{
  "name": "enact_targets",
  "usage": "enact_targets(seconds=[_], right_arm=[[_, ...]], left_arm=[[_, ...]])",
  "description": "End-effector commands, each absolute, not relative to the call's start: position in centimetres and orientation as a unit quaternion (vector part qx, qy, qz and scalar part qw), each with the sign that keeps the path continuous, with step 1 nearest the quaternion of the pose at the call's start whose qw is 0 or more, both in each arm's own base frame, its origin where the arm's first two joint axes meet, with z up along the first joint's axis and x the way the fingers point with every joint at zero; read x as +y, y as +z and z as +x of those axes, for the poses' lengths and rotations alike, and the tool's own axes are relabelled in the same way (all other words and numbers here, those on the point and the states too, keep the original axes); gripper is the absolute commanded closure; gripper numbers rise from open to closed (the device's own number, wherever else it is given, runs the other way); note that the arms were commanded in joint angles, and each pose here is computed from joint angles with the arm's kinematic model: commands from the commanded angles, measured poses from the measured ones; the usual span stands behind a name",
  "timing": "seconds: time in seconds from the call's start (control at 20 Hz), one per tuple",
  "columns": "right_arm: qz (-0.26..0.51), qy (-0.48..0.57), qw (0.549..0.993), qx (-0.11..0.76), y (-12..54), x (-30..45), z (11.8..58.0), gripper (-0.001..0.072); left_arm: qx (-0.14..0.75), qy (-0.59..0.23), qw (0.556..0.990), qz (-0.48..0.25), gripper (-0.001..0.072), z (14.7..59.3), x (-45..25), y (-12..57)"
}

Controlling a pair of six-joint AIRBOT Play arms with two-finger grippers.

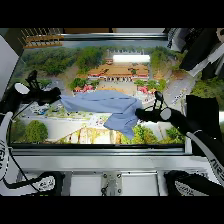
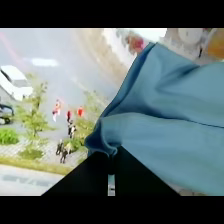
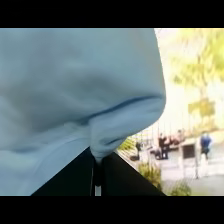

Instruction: Fold the clothes and pants, and hang the long-sleeved shirts on hangers.

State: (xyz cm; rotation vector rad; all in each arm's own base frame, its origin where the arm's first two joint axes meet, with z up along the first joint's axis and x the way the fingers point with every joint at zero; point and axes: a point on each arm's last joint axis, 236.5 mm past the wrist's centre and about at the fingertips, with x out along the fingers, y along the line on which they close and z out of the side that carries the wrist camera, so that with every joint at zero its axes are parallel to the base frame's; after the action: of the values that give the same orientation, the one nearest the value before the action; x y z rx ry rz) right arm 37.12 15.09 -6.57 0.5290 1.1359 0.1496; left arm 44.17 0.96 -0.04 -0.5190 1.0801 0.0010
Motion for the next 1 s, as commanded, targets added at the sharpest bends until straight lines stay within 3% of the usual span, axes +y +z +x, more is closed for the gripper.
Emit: enact_targets(seconds=[0.0, 0.1, 0.25, 0.35, 0.5, 0.65, 0.75, 0.95], right_arm=[[0.115, 0.09, 0.867, 0.477, 4.2, 9.7, 39.7, 0.0695], [0.065, 0.108, 0.902, 0.414, 14.9, 7.4, 39.1, 0.0696], [0.048, 0.109, 0.941, 0.316, 27.2, 5.8, 35.2, 0.0696], [0.042, 0.114, 0.958, 0.259, 31.9, 5.9, 32.0, 0.0695], [0.049, 0.111, 0.965, 0.234, 34.0, 5.7, 28.3, 0.0696], [0.069, 0.103, 0.962, 0.245, 33.8, 5.6, 27.0, 0.0696], [0.092, 0.093, 0.951, 0.279, 32.0, 5.5, 27.9, 0.0696], [0.099, 0.081, 0.901, 0.415, 23.1, 5.7, 32.7, 0.0696]], left_arm=[[0.398, 0.01, 0.887, -0.232, 0.07, 45.8, 4.3, 11.2], [0.299, 0.006, 0.932, -0.207, 0.07, 44.5, 5.1, 21.7], [0.173, -0.008, 0.971, -0.167, 0.07, 39.4, 3.7, 33.7], [0.112, -0.015, 0.983, -0.147, 0.07, 35.3, 2.4, 38.7], [0.061, -0.022, 0.99, -0.126, 0.07, 30.1, 0.7, 42.3], [0.058, -0.029, 0.991, -0.116, 0.07, 27.5, -0.4, 42.8], [0.097, -0.03, 0.987, -0.123, 0.07, 28.1, -0.4, 40.2], [0.276, -0.019, 0.942, -0.19, 0.07, 32.3, 0.4, 25.3]])
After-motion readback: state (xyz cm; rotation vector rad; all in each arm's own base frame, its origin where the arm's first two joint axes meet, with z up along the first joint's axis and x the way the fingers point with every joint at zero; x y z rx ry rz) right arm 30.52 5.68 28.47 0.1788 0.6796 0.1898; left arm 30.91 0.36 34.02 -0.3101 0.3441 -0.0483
